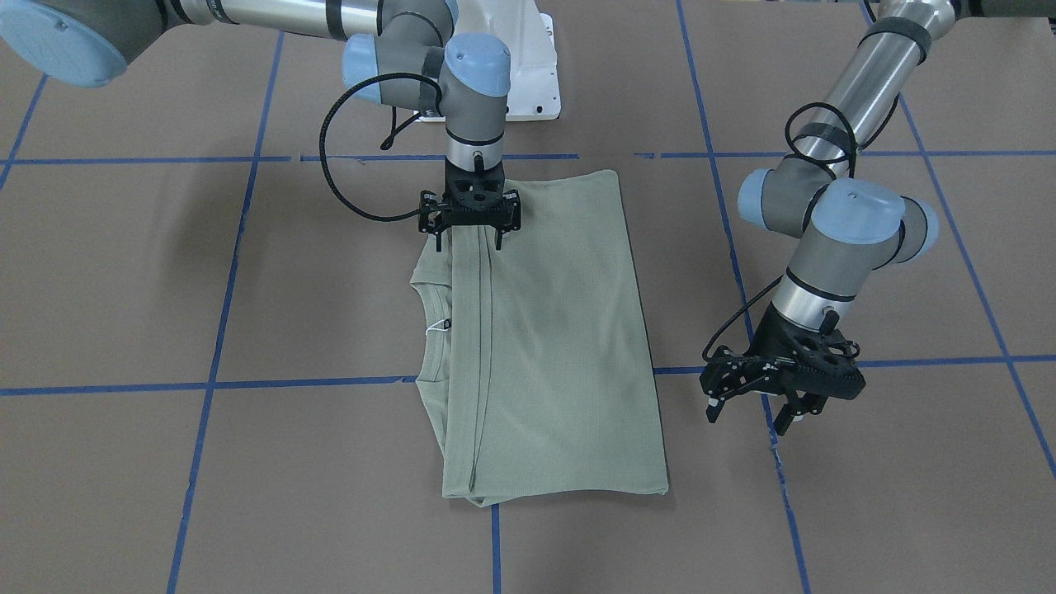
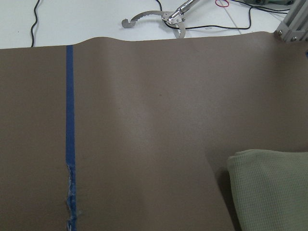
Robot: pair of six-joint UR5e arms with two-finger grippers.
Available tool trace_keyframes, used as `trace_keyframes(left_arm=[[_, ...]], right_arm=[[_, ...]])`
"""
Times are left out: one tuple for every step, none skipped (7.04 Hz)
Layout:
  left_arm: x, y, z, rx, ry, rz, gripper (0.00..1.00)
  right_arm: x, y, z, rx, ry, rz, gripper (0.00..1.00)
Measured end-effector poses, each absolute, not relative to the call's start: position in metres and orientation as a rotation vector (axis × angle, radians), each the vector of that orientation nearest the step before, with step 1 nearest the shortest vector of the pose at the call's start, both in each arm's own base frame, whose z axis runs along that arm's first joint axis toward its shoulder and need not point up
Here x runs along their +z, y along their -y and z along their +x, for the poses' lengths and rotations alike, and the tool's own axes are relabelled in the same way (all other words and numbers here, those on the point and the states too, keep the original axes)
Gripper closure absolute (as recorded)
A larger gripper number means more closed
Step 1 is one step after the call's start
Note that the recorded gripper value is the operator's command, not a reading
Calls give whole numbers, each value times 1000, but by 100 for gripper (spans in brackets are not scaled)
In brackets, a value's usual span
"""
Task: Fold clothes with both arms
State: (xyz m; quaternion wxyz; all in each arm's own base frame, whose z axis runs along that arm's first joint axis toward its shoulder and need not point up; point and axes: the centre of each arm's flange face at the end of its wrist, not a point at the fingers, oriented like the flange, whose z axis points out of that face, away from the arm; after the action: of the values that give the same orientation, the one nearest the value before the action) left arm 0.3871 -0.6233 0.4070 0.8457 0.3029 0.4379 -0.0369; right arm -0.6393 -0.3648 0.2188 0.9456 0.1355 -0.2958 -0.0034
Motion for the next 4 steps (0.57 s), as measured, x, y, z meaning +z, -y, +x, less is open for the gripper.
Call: trace_keyframes(left_arm=[[407, 623, 388, -77, -924, 639, 0], [407, 623, 388, -77, -924, 638, 0], [407, 623, 388, -77, -924, 638, 0], [408, 623, 388, -77, -924, 638, 0]], right_arm=[[221, 365, -639, -18, 586, 274, 0], [223, 366, -638, -30, 567, 273, 0], [225, 368, -637, -37, 556, 272, 0], [222, 369, -635, -39, 556, 269, 0]])
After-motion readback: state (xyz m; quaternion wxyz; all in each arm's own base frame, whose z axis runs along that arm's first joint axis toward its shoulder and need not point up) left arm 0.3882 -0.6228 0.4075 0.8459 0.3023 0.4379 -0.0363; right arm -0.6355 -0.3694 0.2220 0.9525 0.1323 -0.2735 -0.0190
